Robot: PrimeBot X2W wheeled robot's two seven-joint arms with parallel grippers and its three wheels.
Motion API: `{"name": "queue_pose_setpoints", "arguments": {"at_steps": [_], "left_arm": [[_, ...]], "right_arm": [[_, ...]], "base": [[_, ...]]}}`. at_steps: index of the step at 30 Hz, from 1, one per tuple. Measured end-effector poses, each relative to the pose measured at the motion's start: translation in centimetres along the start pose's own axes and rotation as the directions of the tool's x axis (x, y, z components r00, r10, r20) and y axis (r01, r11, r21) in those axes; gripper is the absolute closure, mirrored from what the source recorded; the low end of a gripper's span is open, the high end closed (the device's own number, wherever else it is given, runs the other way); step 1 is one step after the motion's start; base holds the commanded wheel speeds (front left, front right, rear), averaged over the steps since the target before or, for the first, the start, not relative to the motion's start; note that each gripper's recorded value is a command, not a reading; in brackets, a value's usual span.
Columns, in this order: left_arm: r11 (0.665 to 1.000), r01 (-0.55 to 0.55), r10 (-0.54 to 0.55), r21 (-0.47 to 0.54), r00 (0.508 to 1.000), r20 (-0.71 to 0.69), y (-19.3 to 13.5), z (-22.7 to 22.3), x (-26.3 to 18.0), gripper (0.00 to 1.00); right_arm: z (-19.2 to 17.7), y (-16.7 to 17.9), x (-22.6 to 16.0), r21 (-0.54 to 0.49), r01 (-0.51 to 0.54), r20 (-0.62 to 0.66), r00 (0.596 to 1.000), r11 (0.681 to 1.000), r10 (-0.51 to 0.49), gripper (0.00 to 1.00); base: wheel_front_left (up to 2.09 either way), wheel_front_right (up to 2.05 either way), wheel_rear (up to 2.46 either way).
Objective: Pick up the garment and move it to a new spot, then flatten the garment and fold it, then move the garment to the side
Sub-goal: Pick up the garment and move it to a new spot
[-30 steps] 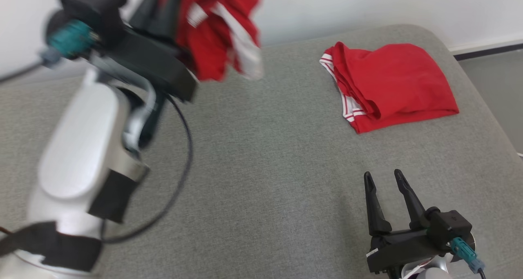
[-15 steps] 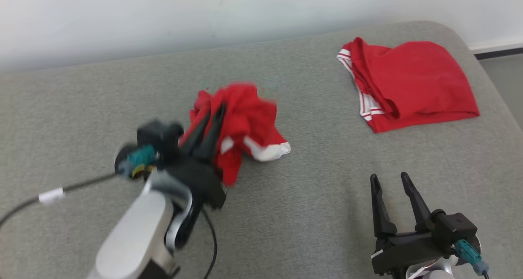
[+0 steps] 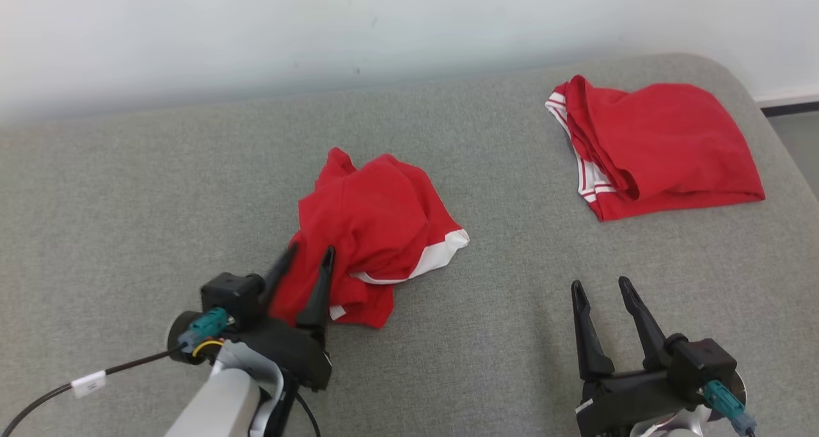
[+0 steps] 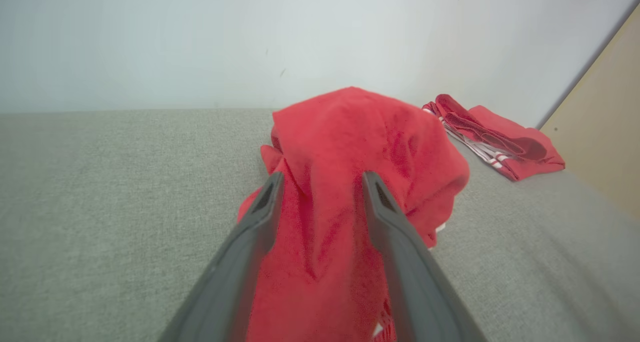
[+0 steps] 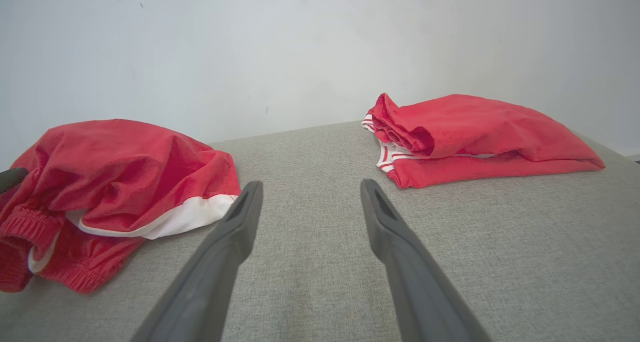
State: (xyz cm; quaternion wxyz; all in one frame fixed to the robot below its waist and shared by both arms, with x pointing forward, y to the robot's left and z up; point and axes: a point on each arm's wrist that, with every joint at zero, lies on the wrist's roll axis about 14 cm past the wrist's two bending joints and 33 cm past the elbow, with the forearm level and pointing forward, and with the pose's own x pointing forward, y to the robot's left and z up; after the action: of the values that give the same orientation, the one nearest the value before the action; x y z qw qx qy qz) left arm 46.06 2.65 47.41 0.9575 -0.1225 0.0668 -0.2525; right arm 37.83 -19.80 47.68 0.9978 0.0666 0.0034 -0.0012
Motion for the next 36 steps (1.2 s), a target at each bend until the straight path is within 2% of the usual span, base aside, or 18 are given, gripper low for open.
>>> {"name": "queue_pose_setpoints", "arguments": {"at_steps": [4, 8, 14, 27, 36], "left_arm": [[0.998, -0.058, 0.055, 0.021, 0.994, 0.095, 1.2, 3.0, -0.5, 0.0], [0.988, -0.14, 0.124, 0.067, 0.973, 0.194, 3.0, 6.0, -2.8, 0.0], [0.969, -0.226, 0.192, 0.103, 0.944, 0.267, 4.5, 7.6, -6.2, 0.0], [0.884, -0.463, 0.438, 0.059, 0.866, 0.243, 9.3, 4.7, -15.7, 0.0], [0.858, -0.511, 0.488, 0.054, 0.844, 0.222, 9.3, 3.1, -17.8, 0.0]], "right_arm": [[0.3, 0.1, -0.6, -0.003, -0.002, 0.009, 1.0, 1.0, 0.002, 0.0], [0.8, 0.3, -1.2, -0.009, -0.008, 0.025, 1.0, 1.0, 0.008, 0.0], [1.4, 0.4, -1.6, -0.013, -0.011, 0.043, 0.999, 1.0, 0.012, 0.0], [2.0, 1.5, -2.0, -0.021, -0.044, 0.064, 0.997, 0.999, 0.046, 0.0], [1.4, 2.3, -1.9, -0.018, -0.069, 0.047, 0.996, 0.997, 0.069, 0.0]], "base": [[0.0, 0.0, 0.0], [0.0, 0.0, 0.0], [0.0, 0.0, 0.0], [0.0, 0.0, 0.0], [0.0, 0.0, 0.0]]}}
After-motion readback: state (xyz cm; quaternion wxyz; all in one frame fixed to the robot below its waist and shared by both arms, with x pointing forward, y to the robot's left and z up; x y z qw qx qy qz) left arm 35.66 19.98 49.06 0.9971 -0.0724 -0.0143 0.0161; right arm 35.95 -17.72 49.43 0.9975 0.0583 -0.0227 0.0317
